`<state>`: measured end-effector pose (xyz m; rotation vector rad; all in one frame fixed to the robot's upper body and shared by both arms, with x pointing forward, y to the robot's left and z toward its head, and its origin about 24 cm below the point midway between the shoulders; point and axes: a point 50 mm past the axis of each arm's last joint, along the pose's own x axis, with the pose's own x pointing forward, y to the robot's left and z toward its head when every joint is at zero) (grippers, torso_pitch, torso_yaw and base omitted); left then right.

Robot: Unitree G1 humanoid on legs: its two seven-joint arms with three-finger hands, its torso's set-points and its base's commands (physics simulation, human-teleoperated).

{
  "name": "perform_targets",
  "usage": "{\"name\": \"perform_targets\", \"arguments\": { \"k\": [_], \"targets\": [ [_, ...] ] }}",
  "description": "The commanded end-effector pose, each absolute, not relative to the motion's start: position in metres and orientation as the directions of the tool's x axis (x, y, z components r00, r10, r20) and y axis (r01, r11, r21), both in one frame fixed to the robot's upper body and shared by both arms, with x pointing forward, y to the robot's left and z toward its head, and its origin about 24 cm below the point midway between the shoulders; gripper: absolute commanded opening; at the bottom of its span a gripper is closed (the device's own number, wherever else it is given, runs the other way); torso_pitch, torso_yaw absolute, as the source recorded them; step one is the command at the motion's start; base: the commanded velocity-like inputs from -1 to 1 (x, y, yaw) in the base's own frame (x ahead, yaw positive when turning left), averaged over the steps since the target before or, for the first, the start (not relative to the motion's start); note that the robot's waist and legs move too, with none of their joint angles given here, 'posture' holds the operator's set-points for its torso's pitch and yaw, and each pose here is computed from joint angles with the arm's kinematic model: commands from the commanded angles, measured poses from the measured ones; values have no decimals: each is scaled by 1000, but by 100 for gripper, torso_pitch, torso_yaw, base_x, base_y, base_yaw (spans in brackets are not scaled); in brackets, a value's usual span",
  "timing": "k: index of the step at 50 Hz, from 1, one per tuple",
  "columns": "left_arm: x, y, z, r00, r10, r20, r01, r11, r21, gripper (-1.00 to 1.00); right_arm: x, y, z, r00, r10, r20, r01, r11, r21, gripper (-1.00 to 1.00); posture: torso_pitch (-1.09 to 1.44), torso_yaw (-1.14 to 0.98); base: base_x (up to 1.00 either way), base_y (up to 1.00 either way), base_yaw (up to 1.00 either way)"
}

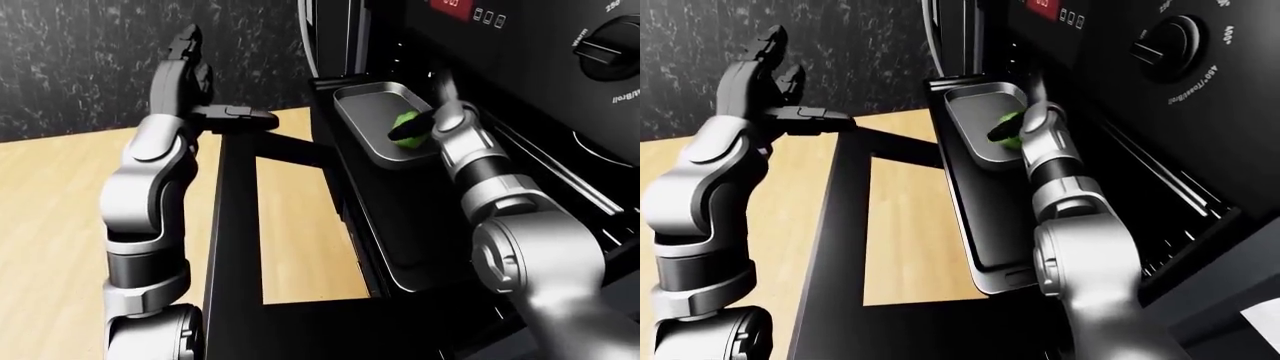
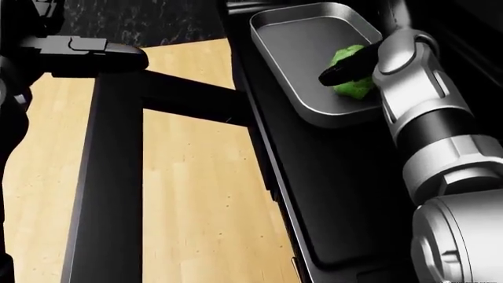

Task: Place the broccoli on the top rack of the oven.

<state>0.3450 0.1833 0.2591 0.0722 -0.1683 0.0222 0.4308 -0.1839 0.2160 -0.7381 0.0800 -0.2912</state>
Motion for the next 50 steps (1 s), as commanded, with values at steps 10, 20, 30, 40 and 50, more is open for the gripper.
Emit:
{"name": "perform_targets", "arguments": {
  "k": [10,20,30,40,50],
  "targets": [
    [343,184,279,966,21,258,-42,996,76,100,434,-150,264,993,-113,38,115,839,-532,100,0,0,0,0,0],
    [356,192,276,969,52,241,-72,995,73,100,430,-118,294,999,18,39,-2,921,-389,100,0,0,0,0,0],
    [363,197,283,968,73,240,-92,993,69,100,421,-87,313,990,128,55,-109,960,-259,100,0,0,0,0,0],
    [361,205,297,958,98,271,-123,989,77,100,410,-74,334,969,212,124,-177,953,-246,100,0,0,0,0,0],
    [353,206,320,931,107,350,-139,988,67,100,385,-63,382,934,224,280,-122,933,-338,100,0,0,0,0,0]
  ]
}}
